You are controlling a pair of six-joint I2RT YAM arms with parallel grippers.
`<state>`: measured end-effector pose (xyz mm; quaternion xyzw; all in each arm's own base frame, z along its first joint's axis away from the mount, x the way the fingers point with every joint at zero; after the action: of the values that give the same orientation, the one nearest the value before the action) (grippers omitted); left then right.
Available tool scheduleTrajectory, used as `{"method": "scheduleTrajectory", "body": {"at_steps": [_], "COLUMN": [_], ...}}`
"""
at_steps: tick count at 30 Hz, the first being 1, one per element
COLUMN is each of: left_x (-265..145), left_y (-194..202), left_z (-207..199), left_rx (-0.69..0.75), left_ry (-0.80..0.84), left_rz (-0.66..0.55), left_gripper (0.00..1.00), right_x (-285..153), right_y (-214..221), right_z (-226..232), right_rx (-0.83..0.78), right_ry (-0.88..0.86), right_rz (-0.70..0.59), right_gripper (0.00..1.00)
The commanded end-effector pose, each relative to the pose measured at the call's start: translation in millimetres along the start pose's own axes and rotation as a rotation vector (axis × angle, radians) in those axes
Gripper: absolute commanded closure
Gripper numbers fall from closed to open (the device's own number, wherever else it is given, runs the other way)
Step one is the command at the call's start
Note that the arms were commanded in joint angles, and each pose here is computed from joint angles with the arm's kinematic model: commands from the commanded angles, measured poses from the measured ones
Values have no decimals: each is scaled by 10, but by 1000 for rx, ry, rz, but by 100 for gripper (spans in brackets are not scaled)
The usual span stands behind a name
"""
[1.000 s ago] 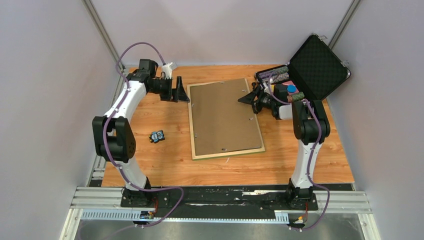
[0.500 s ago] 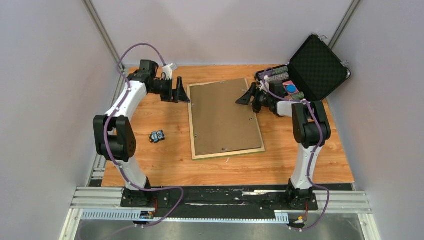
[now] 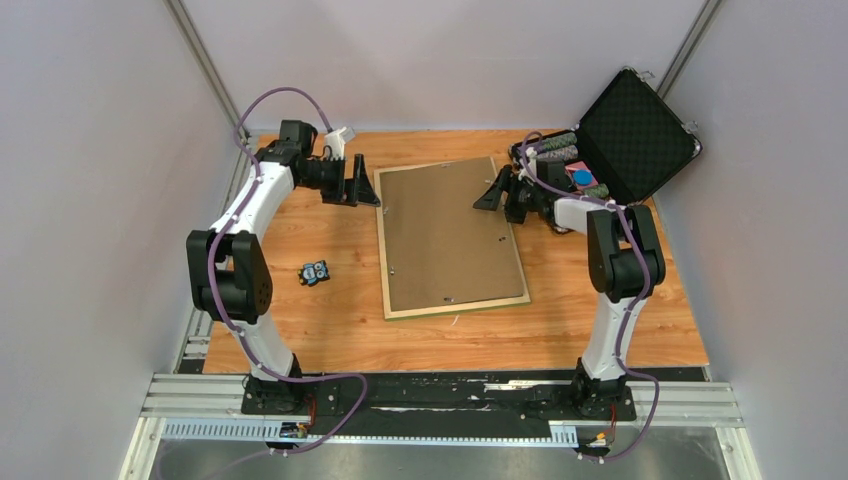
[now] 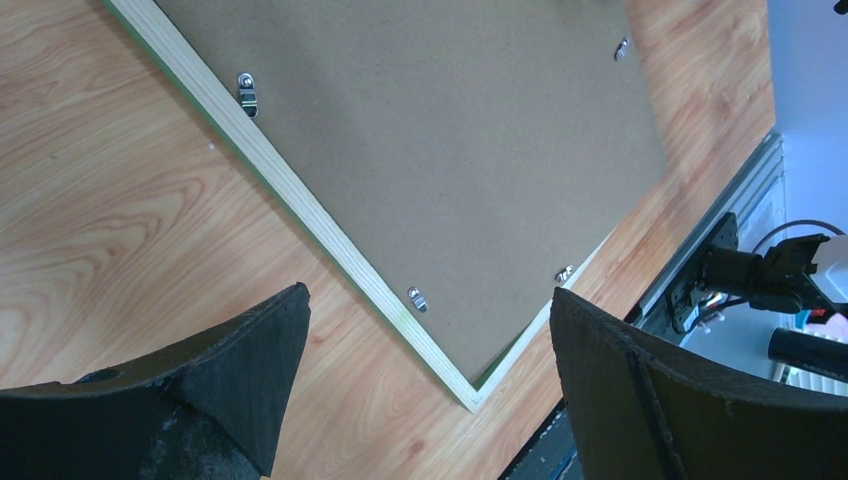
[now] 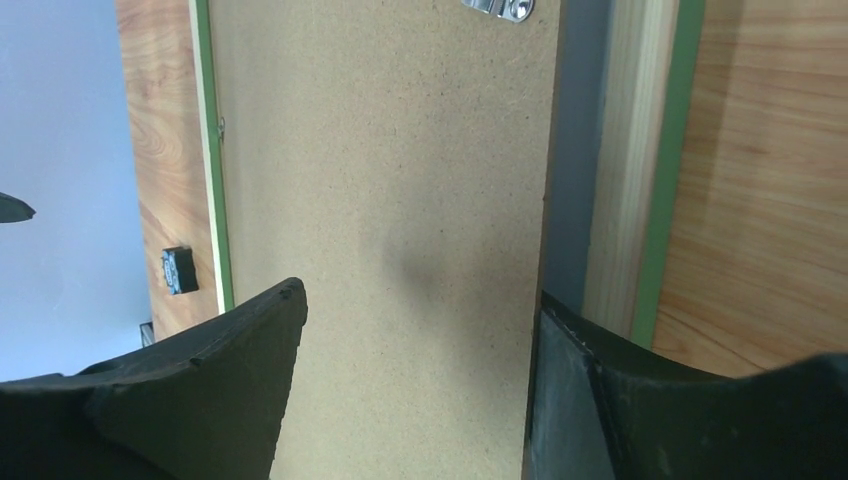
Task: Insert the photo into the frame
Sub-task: Place the photo frame item in the photo frame.
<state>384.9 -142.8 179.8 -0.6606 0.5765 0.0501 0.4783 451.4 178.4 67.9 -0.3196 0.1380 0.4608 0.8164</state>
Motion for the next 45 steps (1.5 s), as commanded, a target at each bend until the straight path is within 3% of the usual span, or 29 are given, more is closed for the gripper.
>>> {"method": "scheduleTrajectory", "body": {"at_steps": [1,45], "left_x": [-21,-47], "left_y": [-29,22], "left_z": [-2,-13], "left_rx": [27,37], "left_ry": [17,14], "left_rz": [-21,-12], "left_gripper": [3,3], "right_x": [-109,-101], "right_y": [-291,-274], "right_z": [315,343], "right_rx": [-137,-348], "right_ry": [-17,188], "right_rz": [-79,-88], "right_gripper": [27,26]}}
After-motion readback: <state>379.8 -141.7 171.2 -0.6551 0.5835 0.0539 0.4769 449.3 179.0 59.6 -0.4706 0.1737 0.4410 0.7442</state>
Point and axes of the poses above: each gripper's point midway between its finger pads, its own x axis out along the fingers, its own z axis along the line the jaws close on, y = z × x, the point moved 1 cm from there along -x, back along the fingers, and after that the axes turned 4 degrees about x, right-handed, at the moved point
